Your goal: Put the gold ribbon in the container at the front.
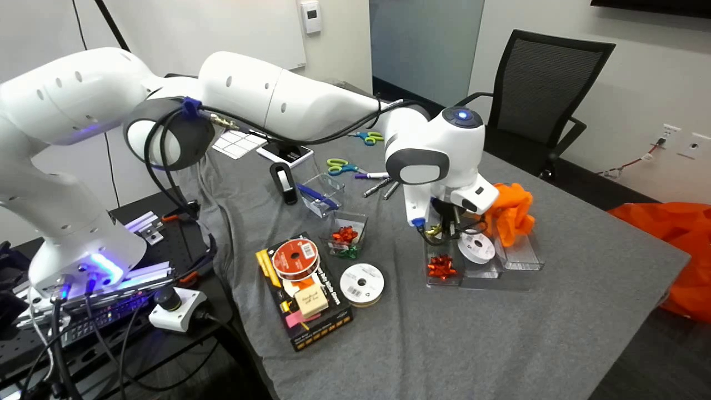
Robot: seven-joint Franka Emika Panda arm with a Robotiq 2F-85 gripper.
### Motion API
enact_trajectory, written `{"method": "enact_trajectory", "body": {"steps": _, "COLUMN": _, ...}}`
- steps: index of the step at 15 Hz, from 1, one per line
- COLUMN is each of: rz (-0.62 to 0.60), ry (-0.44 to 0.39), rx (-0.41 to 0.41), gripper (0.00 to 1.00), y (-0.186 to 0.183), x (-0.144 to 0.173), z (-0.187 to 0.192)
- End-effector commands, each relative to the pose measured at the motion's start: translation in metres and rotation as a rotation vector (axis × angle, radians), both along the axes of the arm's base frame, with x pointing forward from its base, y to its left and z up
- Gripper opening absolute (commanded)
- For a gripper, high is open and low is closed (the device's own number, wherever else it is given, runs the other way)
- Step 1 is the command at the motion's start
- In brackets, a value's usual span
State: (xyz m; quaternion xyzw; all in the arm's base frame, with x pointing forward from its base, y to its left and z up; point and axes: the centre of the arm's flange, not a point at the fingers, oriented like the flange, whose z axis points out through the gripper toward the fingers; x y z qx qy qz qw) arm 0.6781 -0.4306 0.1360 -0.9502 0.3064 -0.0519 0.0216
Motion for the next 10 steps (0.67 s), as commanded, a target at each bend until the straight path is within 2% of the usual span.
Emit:
{"method": "enact_trajectory", "body": {"steps": 1, "rz": 0.020, "ry": 0.011, "rx": 0.017, "gripper": 0.00, "y": -0.008, "x": 0.003, "z": 0.013}}
{"method": "enact_trajectory", "body": {"steps": 10, "rz": 0.076, "ry": 0.093, "rx": 0.116, "gripper": 0.01, "y": -0.006, "x": -0.024, "z": 0.066}}
